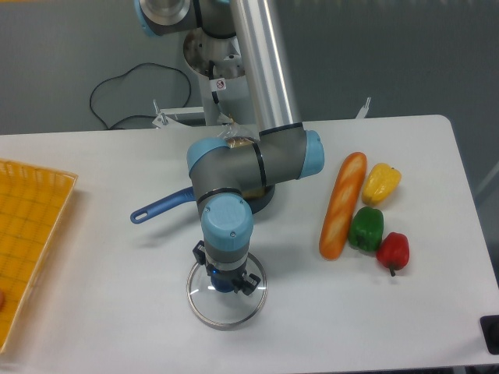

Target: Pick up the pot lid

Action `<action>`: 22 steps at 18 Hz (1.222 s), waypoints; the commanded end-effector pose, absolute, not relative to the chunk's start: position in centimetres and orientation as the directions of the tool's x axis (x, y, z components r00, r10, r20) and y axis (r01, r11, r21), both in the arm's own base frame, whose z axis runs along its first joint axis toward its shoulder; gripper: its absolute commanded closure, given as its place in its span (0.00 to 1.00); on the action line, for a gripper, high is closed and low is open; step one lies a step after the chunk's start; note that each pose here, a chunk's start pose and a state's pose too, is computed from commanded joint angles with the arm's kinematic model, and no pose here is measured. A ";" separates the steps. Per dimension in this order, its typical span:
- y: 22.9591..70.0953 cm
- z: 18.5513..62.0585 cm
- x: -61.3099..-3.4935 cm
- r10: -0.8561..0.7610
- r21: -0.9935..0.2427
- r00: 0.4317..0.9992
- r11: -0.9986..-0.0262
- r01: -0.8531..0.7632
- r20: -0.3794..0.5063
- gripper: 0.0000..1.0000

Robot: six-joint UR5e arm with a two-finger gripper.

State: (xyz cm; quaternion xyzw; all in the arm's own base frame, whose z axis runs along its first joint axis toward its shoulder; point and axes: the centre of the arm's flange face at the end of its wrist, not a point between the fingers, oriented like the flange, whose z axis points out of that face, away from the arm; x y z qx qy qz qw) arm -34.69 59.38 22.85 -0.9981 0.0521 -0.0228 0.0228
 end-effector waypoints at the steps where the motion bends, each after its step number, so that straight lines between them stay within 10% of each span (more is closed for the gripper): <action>1: 59.3 23.2 -34.6 -0.105 -0.051 0.994 -0.993 -0.103 0.040 0.62; 22: 54.9 31.3 -35.8 -0.182 -0.016 0.981 -0.983 -0.182 0.059 0.65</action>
